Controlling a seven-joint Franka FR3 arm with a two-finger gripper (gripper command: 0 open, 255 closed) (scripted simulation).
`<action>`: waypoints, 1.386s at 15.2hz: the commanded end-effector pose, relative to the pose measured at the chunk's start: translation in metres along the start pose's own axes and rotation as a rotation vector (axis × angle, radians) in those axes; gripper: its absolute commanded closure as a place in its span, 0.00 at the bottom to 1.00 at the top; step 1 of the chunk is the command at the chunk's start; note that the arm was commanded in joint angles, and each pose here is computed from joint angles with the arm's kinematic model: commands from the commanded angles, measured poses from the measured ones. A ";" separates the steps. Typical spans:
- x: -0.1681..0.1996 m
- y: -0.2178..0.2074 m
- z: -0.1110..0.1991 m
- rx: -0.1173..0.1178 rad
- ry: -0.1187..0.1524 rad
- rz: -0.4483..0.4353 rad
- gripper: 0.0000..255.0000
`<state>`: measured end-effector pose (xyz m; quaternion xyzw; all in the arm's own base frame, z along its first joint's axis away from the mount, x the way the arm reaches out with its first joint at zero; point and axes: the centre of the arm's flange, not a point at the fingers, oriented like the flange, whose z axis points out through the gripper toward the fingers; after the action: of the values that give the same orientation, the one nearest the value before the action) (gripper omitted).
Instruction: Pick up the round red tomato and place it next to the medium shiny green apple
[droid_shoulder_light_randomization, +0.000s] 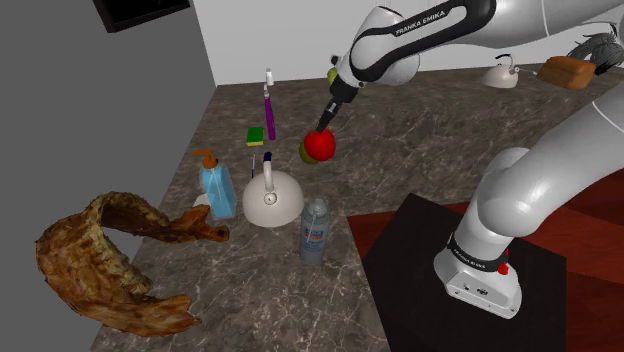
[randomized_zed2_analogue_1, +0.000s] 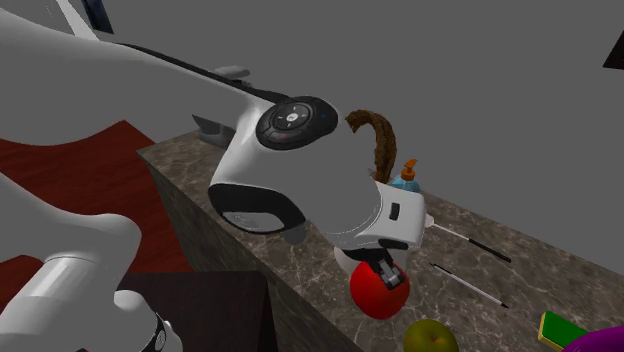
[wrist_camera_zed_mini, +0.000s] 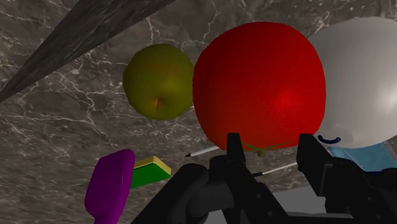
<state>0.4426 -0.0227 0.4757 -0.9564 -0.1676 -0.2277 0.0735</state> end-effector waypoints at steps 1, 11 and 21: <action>-0.005 0.001 0.010 -0.001 0.001 0.000 1.00; -0.029 0.005 0.057 -0.001 0.001 0.000 1.00; -0.043 0.007 0.083 -0.001 0.001 0.000 1.00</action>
<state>0.4431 -0.0231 0.3820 -0.9564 -0.1675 -0.2278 0.0734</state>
